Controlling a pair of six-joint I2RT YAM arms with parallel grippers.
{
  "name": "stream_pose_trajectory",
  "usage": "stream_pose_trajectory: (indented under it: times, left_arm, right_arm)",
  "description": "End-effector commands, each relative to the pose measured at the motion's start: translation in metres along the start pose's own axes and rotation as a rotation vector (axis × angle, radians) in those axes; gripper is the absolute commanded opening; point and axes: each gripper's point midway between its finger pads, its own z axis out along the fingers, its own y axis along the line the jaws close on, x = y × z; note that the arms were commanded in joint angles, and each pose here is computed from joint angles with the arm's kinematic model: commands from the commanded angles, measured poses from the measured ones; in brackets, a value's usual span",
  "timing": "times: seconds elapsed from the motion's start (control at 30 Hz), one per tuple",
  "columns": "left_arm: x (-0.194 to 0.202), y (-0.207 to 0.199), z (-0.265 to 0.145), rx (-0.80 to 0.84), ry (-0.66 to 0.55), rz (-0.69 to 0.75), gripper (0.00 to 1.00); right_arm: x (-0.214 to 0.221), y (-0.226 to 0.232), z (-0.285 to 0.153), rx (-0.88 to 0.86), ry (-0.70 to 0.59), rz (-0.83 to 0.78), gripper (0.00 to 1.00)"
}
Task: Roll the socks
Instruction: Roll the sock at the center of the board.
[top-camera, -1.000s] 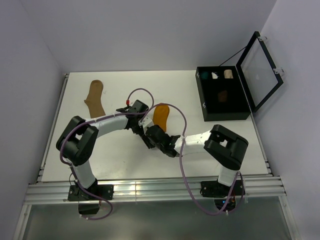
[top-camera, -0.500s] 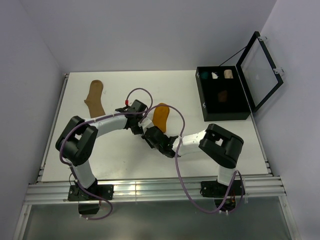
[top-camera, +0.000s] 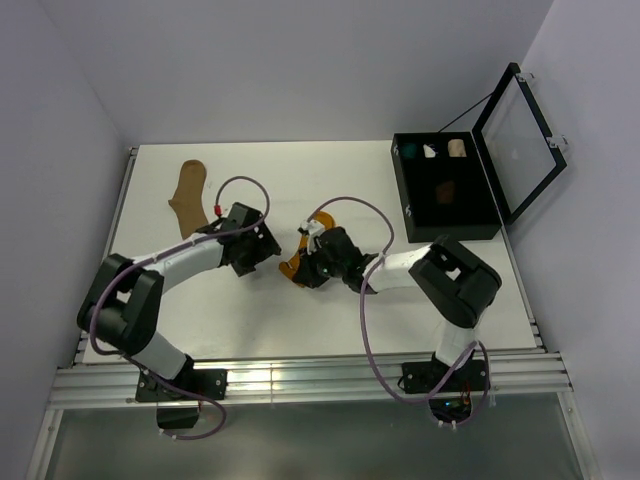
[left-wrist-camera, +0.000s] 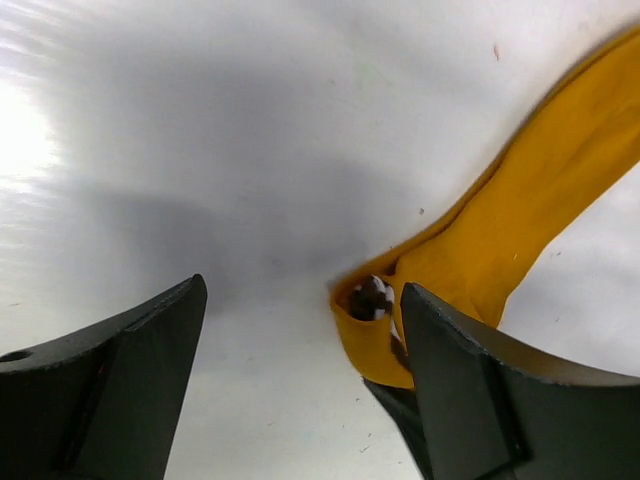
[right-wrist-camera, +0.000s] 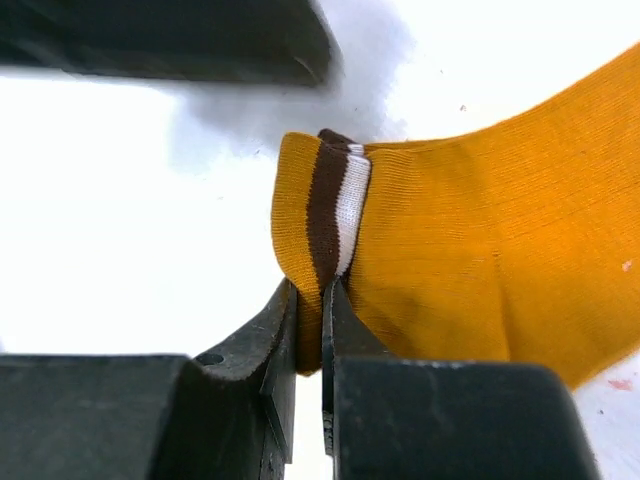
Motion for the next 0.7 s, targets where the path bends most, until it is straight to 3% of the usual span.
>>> stream_pose_trajectory:
  times: [0.0,0.3,0.43,0.67]
  left_arm:
    - [-0.019,-0.011,-0.016,0.095,-0.075,-0.066,0.85]
    - [-0.004,-0.017,-0.026,0.224,-0.058,-0.094,0.82]
    - [0.008,-0.021,-0.023,0.241,-0.034,-0.087,0.81]
    - [0.018,-0.035,-0.014,0.256,-0.001,-0.069,0.79]
  right_arm:
    - [0.012,0.023,-0.010,-0.273,0.090,0.201,0.00]
    - [0.009,0.011,-0.013,-0.498,0.113,0.585,0.00]
    - [0.002,0.002,-0.017,-0.558,0.070,0.676,0.00]
    - [0.017,-0.010,-0.007,-0.489,0.138,0.728,0.00]
